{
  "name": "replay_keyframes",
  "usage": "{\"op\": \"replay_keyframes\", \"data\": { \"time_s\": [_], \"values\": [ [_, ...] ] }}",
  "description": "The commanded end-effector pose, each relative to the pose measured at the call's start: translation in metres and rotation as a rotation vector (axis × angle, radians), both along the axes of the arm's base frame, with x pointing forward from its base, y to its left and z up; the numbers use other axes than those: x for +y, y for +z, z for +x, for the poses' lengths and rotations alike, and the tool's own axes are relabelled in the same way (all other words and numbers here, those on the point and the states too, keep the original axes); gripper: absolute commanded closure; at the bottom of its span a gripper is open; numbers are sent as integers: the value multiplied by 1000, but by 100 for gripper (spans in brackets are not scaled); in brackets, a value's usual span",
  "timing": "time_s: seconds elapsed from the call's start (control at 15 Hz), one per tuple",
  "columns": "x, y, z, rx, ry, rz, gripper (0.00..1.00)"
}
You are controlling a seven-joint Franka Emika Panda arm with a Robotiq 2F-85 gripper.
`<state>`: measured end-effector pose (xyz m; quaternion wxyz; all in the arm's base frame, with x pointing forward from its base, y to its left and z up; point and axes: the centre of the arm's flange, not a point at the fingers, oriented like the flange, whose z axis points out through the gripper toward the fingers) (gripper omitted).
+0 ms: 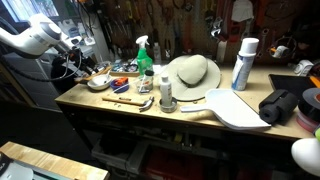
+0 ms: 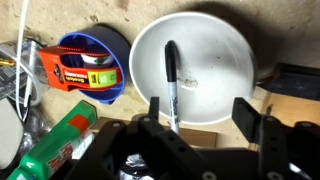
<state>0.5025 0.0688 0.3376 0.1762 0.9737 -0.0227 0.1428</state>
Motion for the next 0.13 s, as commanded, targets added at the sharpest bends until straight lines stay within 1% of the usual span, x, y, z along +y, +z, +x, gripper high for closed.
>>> {"op": "replay_keyframes", "data": {
  "time_s": [0.0, 0.07],
  "values": [
    [-8, 50, -70, -29, 157, 120, 0],
    [2, 22, -17, -22, 83, 67, 11]
  ]
}}
